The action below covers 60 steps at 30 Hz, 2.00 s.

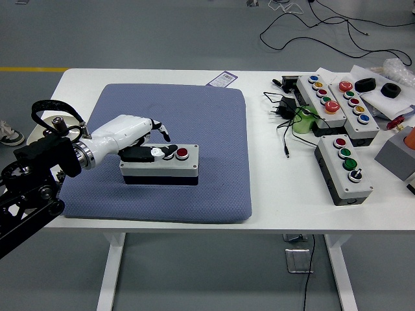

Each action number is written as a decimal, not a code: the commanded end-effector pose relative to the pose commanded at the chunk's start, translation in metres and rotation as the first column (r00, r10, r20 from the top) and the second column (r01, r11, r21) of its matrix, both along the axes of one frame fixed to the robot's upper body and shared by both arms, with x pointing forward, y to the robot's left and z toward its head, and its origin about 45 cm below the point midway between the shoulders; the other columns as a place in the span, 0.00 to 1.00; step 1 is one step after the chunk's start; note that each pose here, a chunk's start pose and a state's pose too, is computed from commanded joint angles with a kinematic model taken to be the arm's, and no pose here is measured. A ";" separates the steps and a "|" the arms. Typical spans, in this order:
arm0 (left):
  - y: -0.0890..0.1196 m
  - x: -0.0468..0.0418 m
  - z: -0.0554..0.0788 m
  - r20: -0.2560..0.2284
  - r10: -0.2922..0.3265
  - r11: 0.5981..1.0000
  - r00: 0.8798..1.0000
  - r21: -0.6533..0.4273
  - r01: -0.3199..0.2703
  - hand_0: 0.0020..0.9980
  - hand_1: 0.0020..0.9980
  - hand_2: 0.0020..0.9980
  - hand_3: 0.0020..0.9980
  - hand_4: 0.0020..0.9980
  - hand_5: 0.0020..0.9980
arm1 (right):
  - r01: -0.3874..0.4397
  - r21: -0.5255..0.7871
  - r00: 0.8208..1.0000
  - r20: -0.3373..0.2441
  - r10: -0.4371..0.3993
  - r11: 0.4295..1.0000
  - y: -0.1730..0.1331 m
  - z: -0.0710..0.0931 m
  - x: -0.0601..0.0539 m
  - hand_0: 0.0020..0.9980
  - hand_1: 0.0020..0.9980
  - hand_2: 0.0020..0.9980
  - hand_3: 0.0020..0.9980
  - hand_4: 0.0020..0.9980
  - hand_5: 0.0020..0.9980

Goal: Pick up the button,place it on the desk,press the button,press the button

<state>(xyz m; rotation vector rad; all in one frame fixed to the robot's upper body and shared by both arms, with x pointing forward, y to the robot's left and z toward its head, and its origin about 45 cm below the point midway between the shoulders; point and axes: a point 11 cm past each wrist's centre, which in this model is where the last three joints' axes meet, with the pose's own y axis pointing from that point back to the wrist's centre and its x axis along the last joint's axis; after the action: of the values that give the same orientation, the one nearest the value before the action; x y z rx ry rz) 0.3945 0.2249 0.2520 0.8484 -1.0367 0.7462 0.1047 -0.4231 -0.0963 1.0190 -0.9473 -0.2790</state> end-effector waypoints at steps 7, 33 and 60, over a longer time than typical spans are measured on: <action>-0.001 0.0000 -0.008 -0.016 0.003 1.000 1.000 0.007 -0.003 0.00 0.00 0.06 0.68 0.69 1.00 | -0.001 0.000 1.000 -0.001 0.001 1.000 0.000 0.000 -0.001 0.68 0.65 0.70 0.64 0.33 0.18; 0.007 0.0019 -0.028 -0.073 0.026 0.996 0.997 0.084 -0.019 0.00 0.00 0.06 0.68 0.69 1.00 | -0.001 0.003 1.000 0.001 0.001 1.000 0.001 0.000 0.001 0.68 0.65 0.70 0.64 0.33 0.19; -0.020 0.0009 -0.015 -0.036 -0.033 0.999 0.999 0.010 0.033 0.00 0.00 0.05 0.68 0.69 1.00 | 0.001 0.005 1.000 0.003 -0.001 1.000 0.001 0.000 0.002 0.68 0.65 0.70 0.64 0.33 0.19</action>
<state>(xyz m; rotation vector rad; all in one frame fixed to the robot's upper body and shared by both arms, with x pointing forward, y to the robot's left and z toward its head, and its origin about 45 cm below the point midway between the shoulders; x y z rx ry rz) 0.3954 0.2049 0.2371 0.8491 -1.0209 0.6957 0.1068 -0.4222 -0.0962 1.0237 -0.9506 -0.2801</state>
